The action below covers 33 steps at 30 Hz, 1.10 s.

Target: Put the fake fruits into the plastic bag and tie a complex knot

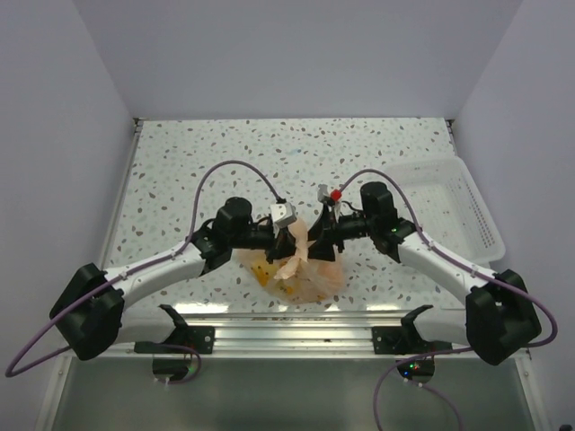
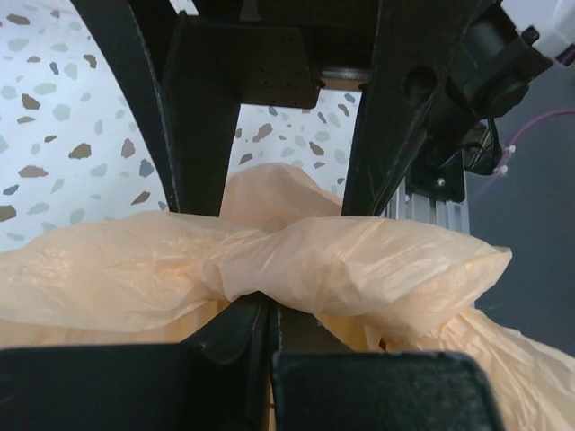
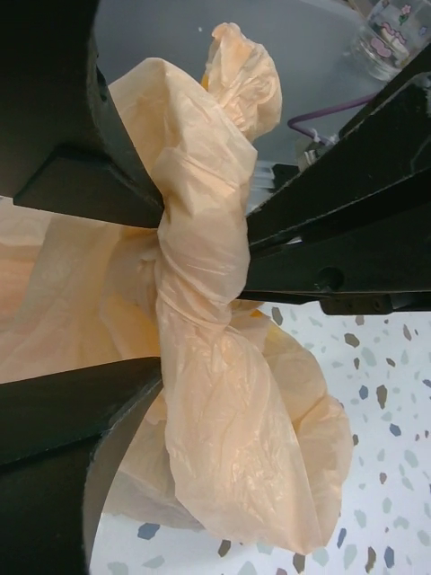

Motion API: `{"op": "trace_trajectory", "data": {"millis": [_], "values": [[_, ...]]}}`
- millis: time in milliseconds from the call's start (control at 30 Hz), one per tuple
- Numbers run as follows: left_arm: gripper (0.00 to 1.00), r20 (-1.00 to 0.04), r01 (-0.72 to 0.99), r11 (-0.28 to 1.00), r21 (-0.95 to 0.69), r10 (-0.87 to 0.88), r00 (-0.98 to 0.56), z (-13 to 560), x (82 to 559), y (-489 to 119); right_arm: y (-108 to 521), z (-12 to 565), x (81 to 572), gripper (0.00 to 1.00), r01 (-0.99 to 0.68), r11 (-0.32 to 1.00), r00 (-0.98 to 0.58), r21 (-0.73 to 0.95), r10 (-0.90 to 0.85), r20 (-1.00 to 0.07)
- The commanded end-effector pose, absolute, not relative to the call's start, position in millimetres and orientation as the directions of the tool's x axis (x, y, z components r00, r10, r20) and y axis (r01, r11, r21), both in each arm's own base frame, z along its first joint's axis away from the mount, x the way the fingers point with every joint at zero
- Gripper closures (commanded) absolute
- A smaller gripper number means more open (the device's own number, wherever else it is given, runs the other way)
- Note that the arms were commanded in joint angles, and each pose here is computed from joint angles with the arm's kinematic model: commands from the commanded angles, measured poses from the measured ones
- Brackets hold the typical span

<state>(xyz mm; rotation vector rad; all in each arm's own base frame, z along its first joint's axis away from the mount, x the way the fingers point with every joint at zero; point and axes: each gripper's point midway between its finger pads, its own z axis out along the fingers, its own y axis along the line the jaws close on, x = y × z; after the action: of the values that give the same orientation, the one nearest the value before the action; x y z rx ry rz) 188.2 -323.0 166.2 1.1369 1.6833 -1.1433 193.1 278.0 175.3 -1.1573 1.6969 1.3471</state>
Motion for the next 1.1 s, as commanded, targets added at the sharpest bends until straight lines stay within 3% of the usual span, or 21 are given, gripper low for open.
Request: {"op": "trace_trajectory", "data": {"millis": [0, 167, 467, 767, 900, 1067], "values": [[1.00, -0.976, 0.977, 0.103, -0.185, 0.094, -0.195, 213.2, 194.3, -348.2, 287.0, 197.6, 209.5, 0.36, -0.953, 0.097, -0.299, 0.287, -0.149, -0.943], [1.00, -0.990, 0.994, 0.032, -0.106, 0.086, -0.109, 243.3, 202.8, -364.9, 297.0, 242.8, 238.0, 0.35, -0.965, 0.149, -0.224, 0.214, -0.051, -0.973], [1.00, -0.999, 1.000, -0.011, -0.003, 0.032, -0.003, 299.2, 203.7, -360.1, 302.3, 286.6, 241.5, 0.34, -0.964, 0.136, -0.223, 0.230, 0.066, -0.973], [1.00, -0.984, 0.975, -0.129, -0.178, 0.042, -0.174, 239.9, 169.9, -347.5, 293.2, 235.5, 225.6, 0.34, -0.955, 0.136, -0.269, 0.263, -0.032, -0.963], [1.00, -0.974, 0.962, -0.173, -0.211, -0.050, -0.222, 253.1, 167.1, -353.0, 292.3, 230.4, 222.9, 0.33, -0.952, 0.133, -0.284, 0.277, -0.038, -0.958], [1.00, -0.934, 0.950, -0.130, -0.285, -0.185, -0.306, 265.5, 183.1, -359.2, 294.5, 232.4, 226.4, 0.32, -0.940, 0.142, -0.314, 0.310, -0.008, -0.949]]}}
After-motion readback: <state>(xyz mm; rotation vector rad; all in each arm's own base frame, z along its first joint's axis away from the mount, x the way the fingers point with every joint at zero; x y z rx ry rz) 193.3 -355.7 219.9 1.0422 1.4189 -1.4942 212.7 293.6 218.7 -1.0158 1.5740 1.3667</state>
